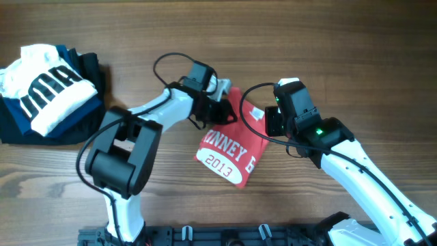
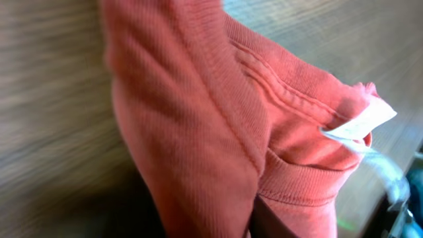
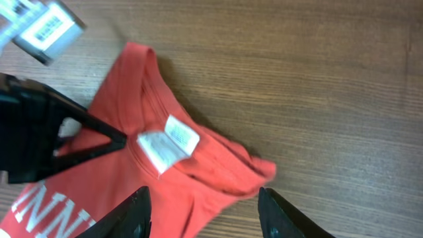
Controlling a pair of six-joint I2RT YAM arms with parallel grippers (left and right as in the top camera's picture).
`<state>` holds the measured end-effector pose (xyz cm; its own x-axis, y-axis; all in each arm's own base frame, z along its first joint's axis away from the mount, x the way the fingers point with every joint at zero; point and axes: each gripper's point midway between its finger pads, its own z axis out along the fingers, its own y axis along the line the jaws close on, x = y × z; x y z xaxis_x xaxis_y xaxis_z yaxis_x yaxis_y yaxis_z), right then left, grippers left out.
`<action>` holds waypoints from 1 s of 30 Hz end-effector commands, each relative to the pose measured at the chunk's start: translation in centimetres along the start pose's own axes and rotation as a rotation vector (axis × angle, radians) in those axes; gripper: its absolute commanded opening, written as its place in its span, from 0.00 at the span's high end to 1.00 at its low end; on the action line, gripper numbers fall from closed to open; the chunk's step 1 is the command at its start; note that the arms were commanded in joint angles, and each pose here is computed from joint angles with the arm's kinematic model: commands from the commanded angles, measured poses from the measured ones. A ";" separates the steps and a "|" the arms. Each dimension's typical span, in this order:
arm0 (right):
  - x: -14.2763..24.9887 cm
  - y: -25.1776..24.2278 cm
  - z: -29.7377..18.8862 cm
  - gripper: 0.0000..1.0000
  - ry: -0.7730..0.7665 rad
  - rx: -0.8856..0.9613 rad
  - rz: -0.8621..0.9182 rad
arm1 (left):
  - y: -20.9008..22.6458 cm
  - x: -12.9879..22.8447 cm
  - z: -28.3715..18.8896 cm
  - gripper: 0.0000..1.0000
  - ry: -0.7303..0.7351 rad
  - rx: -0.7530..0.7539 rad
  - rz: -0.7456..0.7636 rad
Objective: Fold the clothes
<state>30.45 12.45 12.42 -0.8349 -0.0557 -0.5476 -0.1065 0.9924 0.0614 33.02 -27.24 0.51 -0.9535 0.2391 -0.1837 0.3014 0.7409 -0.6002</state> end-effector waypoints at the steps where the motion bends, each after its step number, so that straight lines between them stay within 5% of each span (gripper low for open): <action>1: -0.1 -0.6 -0.2 0.48 -0.004 0.025 0.016 | 0.3 1.0 1.2 0.84 0.030 -0.018 0.030; 4: 0.1 -0.7 -0.2 0.48 0.001 0.028 0.014 | 0.7 0.8 1.0 0.96 0.023 -0.024 0.024; 12: 0.4 -2.1 -0.3 0.48 0.009 0.105 0.008 | 1.1 -0.8 -2.9 0.96 -0.052 -0.086 0.008; 22: 0.5 -2.1 -0.3 0.48 0.010 0.105 0.009 | 6.3 -4.7 -19.9 0.96 -0.440 -0.467 -0.091; 30: 0.5 -2.1 -0.3 0.48 0.013 0.106 0.007 | 8.9 -4.5 -31.0 0.96 -0.686 -0.710 -0.128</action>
<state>29.86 10.81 11.92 -0.8491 -0.0639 -0.5243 -0.0667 0.9977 -0.0135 40.05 -6.59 16.91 -0.7893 -0.1279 -0.6005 -0.0033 0.9789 -0.2042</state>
